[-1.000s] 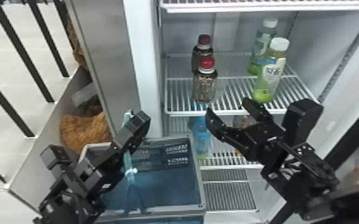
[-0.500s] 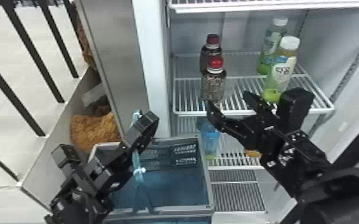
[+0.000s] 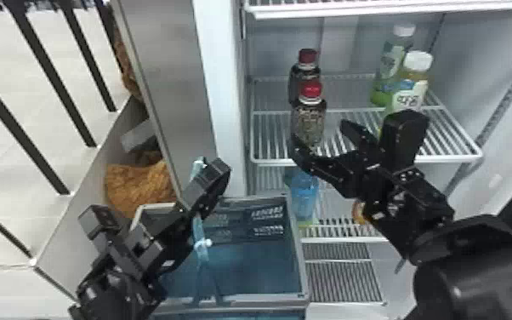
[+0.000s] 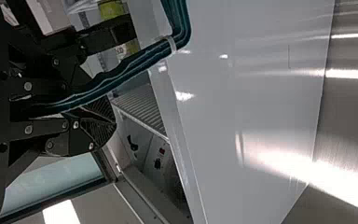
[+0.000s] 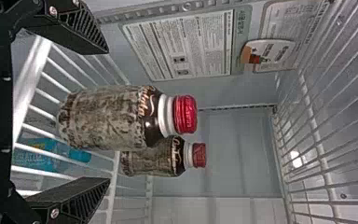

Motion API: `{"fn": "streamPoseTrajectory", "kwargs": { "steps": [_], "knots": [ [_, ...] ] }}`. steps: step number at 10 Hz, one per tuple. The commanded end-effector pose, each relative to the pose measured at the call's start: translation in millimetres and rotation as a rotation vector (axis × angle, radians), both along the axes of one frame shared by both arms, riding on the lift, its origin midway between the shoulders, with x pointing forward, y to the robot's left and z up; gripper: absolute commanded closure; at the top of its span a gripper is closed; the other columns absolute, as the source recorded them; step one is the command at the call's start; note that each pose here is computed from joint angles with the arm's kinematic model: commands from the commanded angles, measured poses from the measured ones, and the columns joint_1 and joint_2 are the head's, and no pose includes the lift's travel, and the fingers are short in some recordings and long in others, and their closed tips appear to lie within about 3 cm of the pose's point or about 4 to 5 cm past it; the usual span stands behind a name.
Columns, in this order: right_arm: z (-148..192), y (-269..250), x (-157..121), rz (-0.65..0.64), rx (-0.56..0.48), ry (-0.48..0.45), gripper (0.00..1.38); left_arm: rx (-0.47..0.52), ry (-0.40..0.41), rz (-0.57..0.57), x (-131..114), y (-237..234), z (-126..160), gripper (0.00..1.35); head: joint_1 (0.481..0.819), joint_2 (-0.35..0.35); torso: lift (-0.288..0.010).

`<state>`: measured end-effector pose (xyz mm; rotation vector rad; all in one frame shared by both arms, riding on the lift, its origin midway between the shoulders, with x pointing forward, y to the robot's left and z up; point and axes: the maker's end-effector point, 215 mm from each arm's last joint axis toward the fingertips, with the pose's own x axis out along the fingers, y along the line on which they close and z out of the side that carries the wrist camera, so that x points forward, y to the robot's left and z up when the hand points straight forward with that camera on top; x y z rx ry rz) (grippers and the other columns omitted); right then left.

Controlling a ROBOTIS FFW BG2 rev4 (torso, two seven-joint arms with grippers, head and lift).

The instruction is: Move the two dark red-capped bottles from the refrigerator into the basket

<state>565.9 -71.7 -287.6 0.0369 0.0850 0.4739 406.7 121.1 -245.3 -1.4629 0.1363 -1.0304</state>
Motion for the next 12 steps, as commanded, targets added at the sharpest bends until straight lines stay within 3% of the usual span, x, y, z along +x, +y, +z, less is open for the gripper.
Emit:
{"fn": "streamPoseTrajectory", "kwargs": {
  "steps": [1, 6, 7, 8, 9, 10, 12],
  "knots": [
    [-3, -2, 9, -0.011, -0.008, 0.005, 0.13, 0.0, 0.003, 0.002, -1, 1, -1, 1.2, 0.695, 0.057, -0.034],
    [-5, 14, 36, 0.017, -0.014, 0.016, 0.13, 0.002, -0.003, -0.003, 0, 0, 1, 1.2, 0.685, 0.062, -0.034],
    [-6, 19, 38, 0.025, -0.015, 0.02, 0.19, 0.005, -0.002, -0.003, 0, 0, 1, 1.2, 0.684, 0.068, -0.034],
    [-7, 25, 41, 0.035, -0.014, 0.025, 0.5, 0.005, -0.002, -0.003, 0, 0, 1, 1.2, 0.683, 0.07, -0.034],
    [-7, 26, 42, 0.038, -0.021, 0.023, 0.93, 0.005, -0.002, -0.003, 0, 0, 1, 1.2, 0.683, 0.076, -0.034],
    [-7, 25, 43, 0.035, -0.03, 0.021, 1.21, 0.005, -0.002, -0.003, 0, 0, 1, 1.2, 0.681, 0.081, -0.034],
    [-11, 23, 40, 0.033, -0.034, 0.024, 1.28, 0.005, 0.0, -0.003, 0, 0, 0, 1.2, 0.681, 0.082, -0.034]
  ]
}}
